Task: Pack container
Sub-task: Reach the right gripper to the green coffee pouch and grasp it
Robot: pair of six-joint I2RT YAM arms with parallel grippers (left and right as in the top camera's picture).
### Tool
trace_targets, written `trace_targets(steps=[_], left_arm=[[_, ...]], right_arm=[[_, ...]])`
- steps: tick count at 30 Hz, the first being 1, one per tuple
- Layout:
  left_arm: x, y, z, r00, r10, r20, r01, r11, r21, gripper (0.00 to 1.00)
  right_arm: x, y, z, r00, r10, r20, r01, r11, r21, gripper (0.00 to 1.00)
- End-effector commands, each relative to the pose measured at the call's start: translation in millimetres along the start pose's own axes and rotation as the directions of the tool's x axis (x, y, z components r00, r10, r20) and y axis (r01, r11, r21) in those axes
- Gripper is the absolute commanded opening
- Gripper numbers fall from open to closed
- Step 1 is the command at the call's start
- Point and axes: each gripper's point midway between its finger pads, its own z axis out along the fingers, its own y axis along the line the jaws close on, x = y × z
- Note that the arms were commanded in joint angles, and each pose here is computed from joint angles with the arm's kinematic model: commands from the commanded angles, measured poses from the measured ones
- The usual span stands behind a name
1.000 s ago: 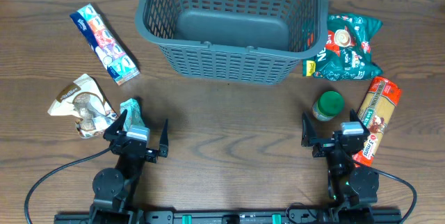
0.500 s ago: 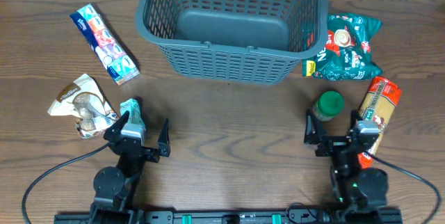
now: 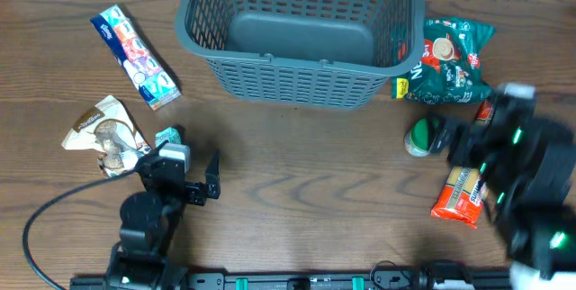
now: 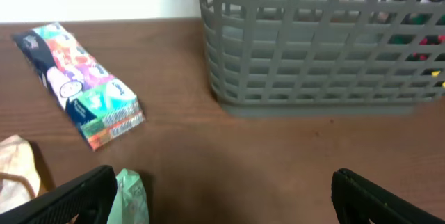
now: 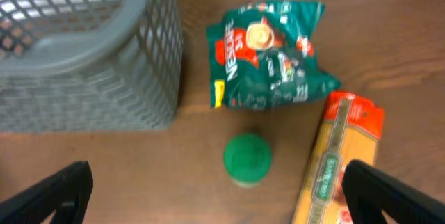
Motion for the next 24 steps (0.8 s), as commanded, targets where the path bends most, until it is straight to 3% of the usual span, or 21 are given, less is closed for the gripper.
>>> trace_targets(steps=[1, 6, 11, 15, 18, 24], left_arm=[[-16.6, 0.6, -2.6, 0.999, -0.019, -0.033, 0.018, 1.0, -0.011, 0.98], [-31.8, 1.7, -1.5, 0.998, -0.02, -0.067, 0.019, 1.0, -0.024, 0.98], [-40.3, 7.7, -1.2, 0.998, -0.02, -0.06, 0.016, 0.998, -0.06, 0.99], [-39.4, 8.7, -1.3, 0.998, -0.02, -0.063, 0.016, 0.998, -0.066, 0.99], [-39.3, 8.8, -1.3, 0.998, -0.02, -0.064, 0.016, 0.998, -0.066, 0.98], [-36.8, 11.5, -1.7, 0.997, -0.021, -0.073, 0.015, 0.997, -0.082, 0.99]], right_arm=[[-45.0, 14.3, -13.4, 0.999, -0.05, 0.003, 0.051, 0.997, -0.057, 0.99], [-106.6, -0.7, -10.1, 0.996, -0.056, 0.073, 0.054, 0.998, 0.033, 0.99], [-131.3, -48.6, 35.3, 0.998, 0.069, -0.006, -0.068, 0.993, 0.099, 0.99], [-126.1, -82.9, 87.8, 0.983, 0.126, -0.136, -0.123, 0.992, 0.027, 0.99], [-110.8, -95.9, 130.9, 0.968, 0.092, -0.235, -0.11, 0.992, -0.067, 0.99], [-57.3, -122.5, 215.9, 0.913, 0.017, -0.408, -0.069, 0.991, -0.112, 0.99]])
